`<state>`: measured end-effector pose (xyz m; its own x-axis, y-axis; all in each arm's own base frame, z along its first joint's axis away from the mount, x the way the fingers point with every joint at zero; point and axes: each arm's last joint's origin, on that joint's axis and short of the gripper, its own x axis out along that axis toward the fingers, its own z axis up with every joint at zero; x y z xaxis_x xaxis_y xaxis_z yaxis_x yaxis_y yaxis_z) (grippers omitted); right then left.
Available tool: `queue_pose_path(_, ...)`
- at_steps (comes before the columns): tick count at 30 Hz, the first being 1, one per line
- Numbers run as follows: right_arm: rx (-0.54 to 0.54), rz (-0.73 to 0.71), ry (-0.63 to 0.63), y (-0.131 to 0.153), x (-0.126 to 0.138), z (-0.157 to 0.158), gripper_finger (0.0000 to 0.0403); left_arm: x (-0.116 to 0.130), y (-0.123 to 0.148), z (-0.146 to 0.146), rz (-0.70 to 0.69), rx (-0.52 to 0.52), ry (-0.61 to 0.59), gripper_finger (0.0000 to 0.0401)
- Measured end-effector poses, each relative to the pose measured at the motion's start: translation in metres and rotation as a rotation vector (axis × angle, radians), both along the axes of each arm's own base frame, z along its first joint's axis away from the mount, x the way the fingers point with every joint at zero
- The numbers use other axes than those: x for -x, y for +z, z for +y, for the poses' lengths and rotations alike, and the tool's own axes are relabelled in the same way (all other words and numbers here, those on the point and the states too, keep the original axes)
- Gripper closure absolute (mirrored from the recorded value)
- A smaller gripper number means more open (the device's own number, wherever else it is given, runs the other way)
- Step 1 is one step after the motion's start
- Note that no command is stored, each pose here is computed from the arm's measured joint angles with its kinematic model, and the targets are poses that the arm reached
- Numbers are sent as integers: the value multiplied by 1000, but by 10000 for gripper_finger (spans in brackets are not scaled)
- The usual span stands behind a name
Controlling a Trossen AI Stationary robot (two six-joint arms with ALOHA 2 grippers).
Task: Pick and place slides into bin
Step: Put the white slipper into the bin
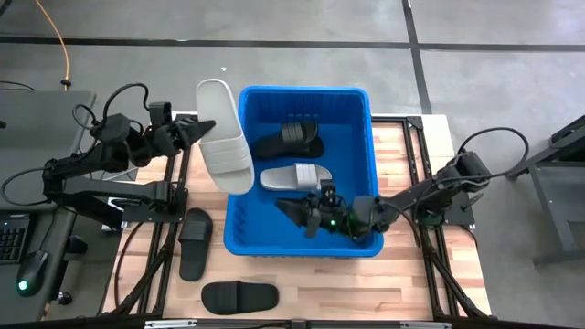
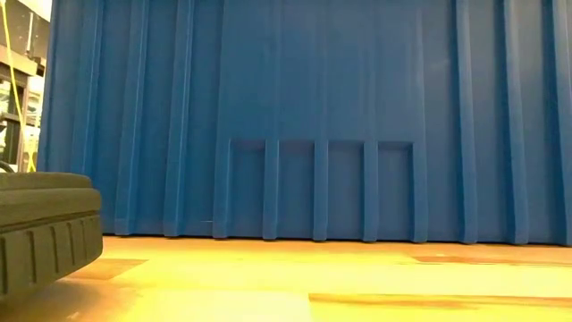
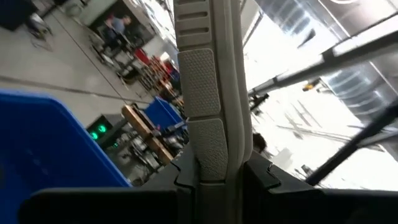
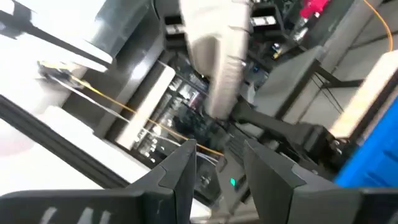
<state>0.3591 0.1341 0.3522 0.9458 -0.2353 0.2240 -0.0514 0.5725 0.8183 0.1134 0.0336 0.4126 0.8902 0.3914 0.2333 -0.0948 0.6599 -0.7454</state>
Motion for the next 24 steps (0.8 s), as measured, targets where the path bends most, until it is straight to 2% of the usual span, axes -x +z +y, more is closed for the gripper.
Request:
queue_pose_path(6, 36, -68, -13, 27, -9, -24, 278, -11, -3, 5, 26, 10, 86, 354)
queue_pose_path(11, -56, -51, -48, 32, -15, -39, 279, -24, 4, 9, -59, -2, 114, 354)
queue_pose_path(14, -72, -34, -53, 30, -17, -42, 279, -28, 5, 10, -74, -18, 124, 354)
queue_pose_path(20, -74, -2, -28, 25, -18, -41, 271, -22, 6, 10, -69, -37, 148, 354)
queue_pose_path(24, -75, 25, -14, 22, -19, -40, 233, -7, 12, 7, -93, -77, 200, 354)
